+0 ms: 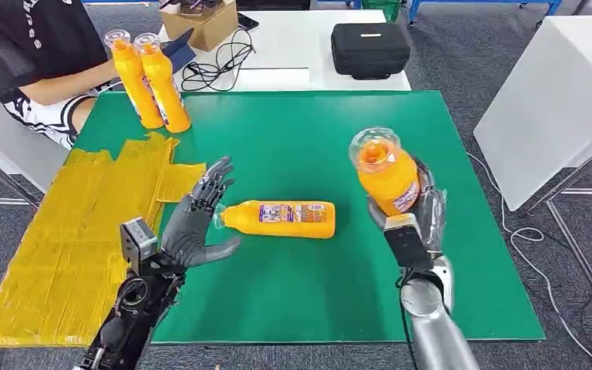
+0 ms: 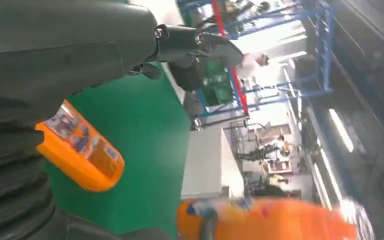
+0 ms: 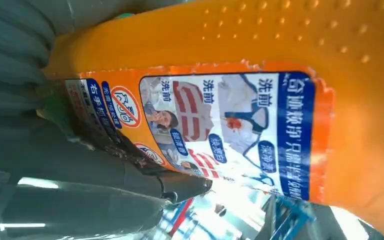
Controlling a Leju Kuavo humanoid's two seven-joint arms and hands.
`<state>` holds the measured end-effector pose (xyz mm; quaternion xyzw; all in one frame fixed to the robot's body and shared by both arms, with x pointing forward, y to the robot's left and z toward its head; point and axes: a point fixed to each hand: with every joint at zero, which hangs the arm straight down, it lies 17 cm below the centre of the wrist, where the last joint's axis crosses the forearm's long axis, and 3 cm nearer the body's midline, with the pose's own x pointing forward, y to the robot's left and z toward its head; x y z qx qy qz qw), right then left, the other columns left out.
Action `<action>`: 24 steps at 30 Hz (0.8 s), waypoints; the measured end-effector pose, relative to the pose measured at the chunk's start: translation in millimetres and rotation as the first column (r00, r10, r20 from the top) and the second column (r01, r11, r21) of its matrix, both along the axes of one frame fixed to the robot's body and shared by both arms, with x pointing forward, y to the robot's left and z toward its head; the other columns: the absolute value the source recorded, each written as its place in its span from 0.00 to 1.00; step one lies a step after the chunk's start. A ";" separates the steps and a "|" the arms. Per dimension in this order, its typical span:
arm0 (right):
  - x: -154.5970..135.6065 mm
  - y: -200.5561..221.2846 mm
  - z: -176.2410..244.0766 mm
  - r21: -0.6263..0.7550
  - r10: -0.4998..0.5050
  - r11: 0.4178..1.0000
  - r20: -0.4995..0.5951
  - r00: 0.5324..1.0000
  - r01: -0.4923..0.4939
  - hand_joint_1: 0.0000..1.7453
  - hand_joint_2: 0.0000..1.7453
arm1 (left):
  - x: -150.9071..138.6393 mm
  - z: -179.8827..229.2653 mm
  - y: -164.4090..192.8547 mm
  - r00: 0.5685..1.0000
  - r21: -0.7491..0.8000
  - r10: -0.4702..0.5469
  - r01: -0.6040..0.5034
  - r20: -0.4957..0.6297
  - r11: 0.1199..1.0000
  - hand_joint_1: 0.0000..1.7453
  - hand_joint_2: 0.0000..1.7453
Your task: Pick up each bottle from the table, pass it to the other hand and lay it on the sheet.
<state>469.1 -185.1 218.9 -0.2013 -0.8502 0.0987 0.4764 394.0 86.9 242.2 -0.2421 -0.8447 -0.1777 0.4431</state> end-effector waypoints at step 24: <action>-30.4 137.0 -16.2 -0.145 0.261 0.952 -0.082 0.962 -0.271 1.00 1.00 | -43.9 26.6 -52.9 0.984 0.010 -0.158 0.157 0.082 0.988 0.00 1.00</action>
